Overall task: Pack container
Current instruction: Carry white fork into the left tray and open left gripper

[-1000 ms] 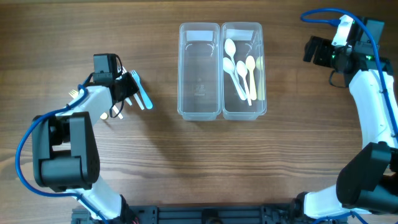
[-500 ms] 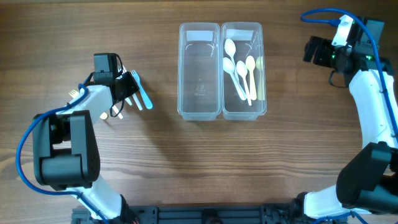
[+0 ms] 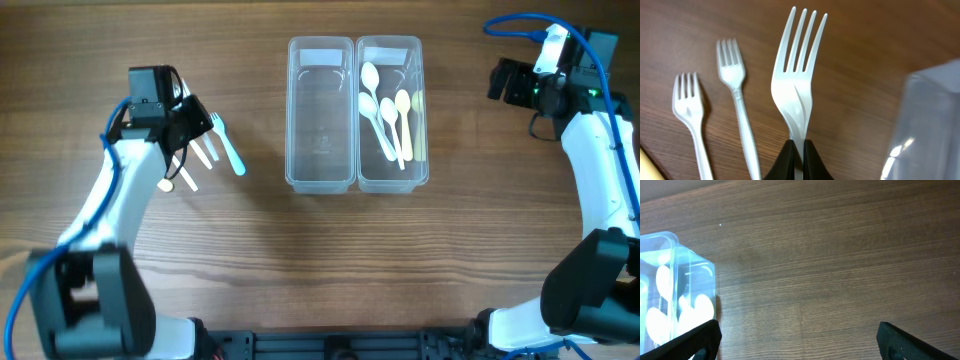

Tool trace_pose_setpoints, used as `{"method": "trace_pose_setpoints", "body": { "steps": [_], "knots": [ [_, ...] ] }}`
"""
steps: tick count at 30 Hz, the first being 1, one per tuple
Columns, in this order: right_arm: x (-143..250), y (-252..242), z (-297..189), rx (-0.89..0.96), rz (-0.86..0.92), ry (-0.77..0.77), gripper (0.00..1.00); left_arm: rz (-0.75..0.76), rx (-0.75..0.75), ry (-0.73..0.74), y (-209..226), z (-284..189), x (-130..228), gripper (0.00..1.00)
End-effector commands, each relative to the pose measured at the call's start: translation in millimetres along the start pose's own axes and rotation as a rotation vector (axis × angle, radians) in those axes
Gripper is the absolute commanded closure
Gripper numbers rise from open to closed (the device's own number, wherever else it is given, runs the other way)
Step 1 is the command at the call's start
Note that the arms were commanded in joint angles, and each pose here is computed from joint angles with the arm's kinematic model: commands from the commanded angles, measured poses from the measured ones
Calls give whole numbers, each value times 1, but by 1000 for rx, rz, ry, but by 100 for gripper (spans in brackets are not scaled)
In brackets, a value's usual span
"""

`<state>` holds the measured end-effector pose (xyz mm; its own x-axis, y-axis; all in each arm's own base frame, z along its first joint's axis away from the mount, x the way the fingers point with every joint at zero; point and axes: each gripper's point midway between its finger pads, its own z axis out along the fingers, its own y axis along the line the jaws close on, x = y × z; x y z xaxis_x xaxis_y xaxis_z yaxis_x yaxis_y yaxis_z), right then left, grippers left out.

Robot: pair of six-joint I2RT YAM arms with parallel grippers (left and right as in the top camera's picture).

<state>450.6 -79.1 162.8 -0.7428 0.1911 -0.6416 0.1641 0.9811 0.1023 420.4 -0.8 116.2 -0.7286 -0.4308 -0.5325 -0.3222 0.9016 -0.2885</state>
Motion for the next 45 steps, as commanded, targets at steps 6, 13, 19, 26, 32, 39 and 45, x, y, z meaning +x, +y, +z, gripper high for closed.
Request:
{"method": "trace_pose_setpoints", "body": {
  "steps": [6,13,19,26,32,39,45],
  "knots": [
    [-9,2,-7,3,-16,-29,0,380,253,-30,-131,-39,45,96],
    [-9,2,-7,3,-15,-29,0,511,326,-111,-197,-51,77,96],
    [-9,2,-7,3,-16,-29,0,481,282,-74,-196,-19,90,96],
    [-9,2,-7,3,-16,-29,0,485,242,-18,-188,27,108,58],
    [-9,2,-7,3,-15,-29,0,470,284,-58,-200,14,92,39],
    [-9,2,-7,3,-16,-29,0,443,340,-155,-218,-36,53,46],
    [-9,2,-7,3,-15,-29,0,362,185,-238,-184,-62,24,52]
  ]
}}
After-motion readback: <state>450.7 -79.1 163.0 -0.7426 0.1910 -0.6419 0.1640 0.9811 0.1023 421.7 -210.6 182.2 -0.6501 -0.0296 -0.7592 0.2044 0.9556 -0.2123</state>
